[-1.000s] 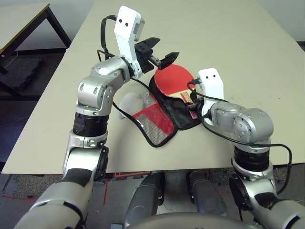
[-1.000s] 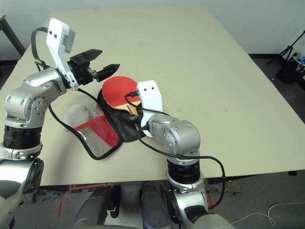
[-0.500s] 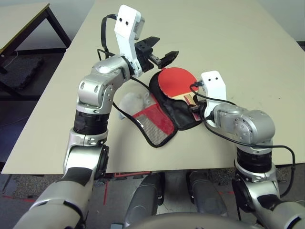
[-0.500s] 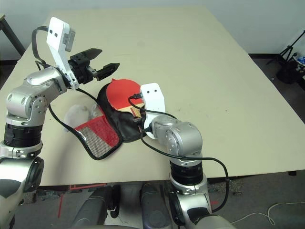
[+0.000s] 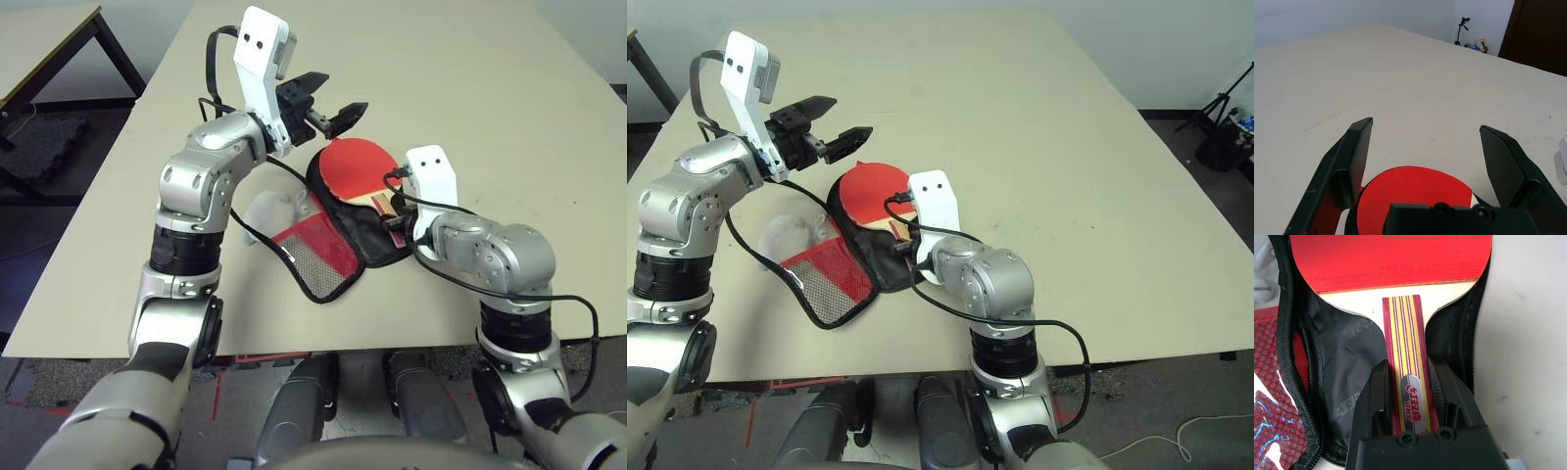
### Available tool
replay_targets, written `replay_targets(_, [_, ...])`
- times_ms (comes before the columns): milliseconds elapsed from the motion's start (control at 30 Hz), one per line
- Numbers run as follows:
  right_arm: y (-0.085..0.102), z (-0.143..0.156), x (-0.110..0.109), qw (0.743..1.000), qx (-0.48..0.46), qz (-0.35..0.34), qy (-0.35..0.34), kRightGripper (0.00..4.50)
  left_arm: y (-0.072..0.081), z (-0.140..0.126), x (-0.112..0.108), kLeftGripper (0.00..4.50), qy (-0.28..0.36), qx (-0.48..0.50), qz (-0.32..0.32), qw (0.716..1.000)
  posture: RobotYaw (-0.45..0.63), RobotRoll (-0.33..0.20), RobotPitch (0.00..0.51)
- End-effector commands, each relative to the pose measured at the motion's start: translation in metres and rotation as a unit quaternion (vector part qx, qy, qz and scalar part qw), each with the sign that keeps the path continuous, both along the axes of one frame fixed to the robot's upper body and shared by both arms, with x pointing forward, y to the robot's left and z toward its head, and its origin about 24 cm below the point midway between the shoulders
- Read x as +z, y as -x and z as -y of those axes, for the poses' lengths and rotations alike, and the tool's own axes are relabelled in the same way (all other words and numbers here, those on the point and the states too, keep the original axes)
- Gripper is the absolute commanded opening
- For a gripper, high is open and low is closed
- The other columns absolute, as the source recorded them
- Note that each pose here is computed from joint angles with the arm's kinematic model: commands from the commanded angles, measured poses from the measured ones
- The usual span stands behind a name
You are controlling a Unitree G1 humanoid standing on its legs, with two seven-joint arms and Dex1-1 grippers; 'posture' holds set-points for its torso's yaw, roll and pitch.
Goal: Store the ping-pong paddle in its case and zip it.
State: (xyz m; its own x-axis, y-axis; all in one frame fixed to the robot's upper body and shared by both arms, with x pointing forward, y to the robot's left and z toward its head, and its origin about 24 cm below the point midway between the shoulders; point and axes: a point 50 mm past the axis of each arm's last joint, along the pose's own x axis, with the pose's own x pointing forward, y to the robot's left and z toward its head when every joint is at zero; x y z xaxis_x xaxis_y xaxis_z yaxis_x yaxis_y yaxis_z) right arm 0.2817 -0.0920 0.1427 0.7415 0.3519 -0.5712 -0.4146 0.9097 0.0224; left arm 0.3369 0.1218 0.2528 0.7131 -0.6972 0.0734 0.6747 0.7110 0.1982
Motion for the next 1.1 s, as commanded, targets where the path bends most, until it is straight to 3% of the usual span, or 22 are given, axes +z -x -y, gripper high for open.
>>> replay_targets(33, [-0.001, -0.004, 0.002, 1.000, 0.011, 0.008, -0.002, 1.11, -0.001, -0.001, -0.004, 4.50, -0.004, 0.006, -0.005, 1.000, -0.05, 0.000, 0.180])
replay_targets(167, [-0.002, -0.006, 0.002, 1.000, 0.018, 0.008, -0.004, 1.11, -0.001, -0.002, -0.005, 4.50, -0.004, 0.006, -0.005, 1.000, -0.05, 0.000, 0.178])
replay_targets(200, [-0.002, -0.006, 0.003, 1.000, 0.022, 0.010, -0.007, 1.85, -0.001, -0.002, -0.005, 4.50, -0.003, 0.006, -0.006, 1.000, -0.05, 0.000, 0.177])
replay_targets(467, [-0.005, 0.012, 0.034, 0.995, 0.019, 0.035, -0.095, 4.33, -0.005, -0.001, -0.003, 4.50, 0.000, 0.005, 0.000, 1.000, -0.07, 0.000, 0.168])
replay_targets(500, [-0.008, 0.021, 0.039, 0.994, 0.008, 0.043, -0.101, 4.45, -0.005, 0.000, -0.003, 4.50, 0.000, 0.005, 0.000, 1.000, -0.07, 0.000, 0.168])
replay_targets(733, [-0.014, 0.072, 0.035, 0.990, -0.078, 0.018, -0.118, 4.45, -0.011, 0.004, -0.002, 4.50, 0.006, -0.001, 0.005, 1.000, -0.10, 0.000, 0.157])
replay_targets(1000, [-0.016, 0.078, 0.032, 0.990, -0.080, 0.018, -0.118, 4.45, -0.014, 0.010, 0.000, 4.50, 0.028, -0.016, -0.012, 0.999, -0.10, 0.000, 0.153])
replay_targets(1100, [-0.015, 0.080, 0.027, 0.990, -0.082, 0.016, -0.111, 4.45, -0.010, -0.005, 0.011, 4.50, 0.057, -0.027, -0.050, 0.997, -0.07, 0.000, 0.152])
